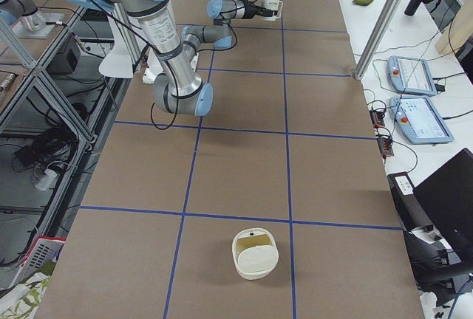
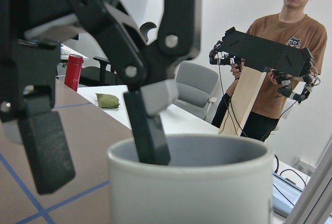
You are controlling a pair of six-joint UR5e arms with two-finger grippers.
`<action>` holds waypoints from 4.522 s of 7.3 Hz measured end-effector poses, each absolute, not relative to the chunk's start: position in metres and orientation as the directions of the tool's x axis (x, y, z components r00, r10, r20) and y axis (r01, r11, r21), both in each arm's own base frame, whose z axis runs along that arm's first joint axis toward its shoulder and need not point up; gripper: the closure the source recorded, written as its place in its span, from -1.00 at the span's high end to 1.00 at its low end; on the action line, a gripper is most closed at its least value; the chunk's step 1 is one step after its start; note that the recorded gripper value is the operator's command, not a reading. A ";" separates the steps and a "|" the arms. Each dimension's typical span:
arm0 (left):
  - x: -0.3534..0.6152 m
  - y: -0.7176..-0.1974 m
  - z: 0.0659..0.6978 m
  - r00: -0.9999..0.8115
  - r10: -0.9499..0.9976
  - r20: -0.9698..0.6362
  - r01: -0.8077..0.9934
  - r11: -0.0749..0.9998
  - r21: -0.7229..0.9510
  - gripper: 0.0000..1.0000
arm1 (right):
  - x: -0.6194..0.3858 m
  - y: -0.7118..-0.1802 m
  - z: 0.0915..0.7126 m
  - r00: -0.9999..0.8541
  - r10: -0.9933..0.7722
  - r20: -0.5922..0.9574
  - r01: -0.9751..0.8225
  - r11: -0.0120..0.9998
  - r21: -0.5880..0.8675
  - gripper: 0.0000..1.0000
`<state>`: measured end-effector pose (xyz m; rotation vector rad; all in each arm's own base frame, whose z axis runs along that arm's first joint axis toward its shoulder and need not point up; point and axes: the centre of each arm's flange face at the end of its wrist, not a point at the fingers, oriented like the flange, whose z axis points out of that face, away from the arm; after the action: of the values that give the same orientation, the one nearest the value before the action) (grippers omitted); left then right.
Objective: Left arm hands cup to right arm to dump lemon
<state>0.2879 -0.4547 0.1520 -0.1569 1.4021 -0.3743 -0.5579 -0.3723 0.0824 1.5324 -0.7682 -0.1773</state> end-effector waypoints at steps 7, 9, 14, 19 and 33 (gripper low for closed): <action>0.291 -0.456 0.153 0.126 -0.349 -0.928 0.155 0.931 -0.330 -0.50 | -0.556 -0.364 0.080 0.759 -0.554 0.341 -0.364 0.073 0.928 -1.00; 0.291 -0.457 0.152 0.126 -0.349 -0.929 0.154 0.932 -0.329 -1.00 | -0.558 -0.361 0.081 0.762 -0.549 0.343 -0.365 0.074 0.928 -0.61; 0.291 -0.458 0.151 0.125 -0.352 -0.928 0.158 0.930 -0.332 -1.00 | -0.556 -0.348 0.079 0.794 -0.513 0.328 -0.354 0.050 0.934 1.00; 0.291 -0.459 0.153 0.128 -0.354 -0.927 0.160 0.929 -0.333 -1.00 | -0.531 -0.336 0.096 0.793 -0.508 0.336 -0.364 0.047 0.930 1.00; 0.228 -0.536 0.288 0.269 -0.386 -0.882 0.320 0.900 -0.296 -1.00 | -0.490 -0.385 0.133 0.825 -0.428 0.369 -0.337 0.152 0.929 0.99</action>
<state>0.2281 -0.5364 0.2883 -0.0629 1.2081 -0.4761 -0.4901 -0.3847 0.1328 1.4493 -0.6552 -0.0728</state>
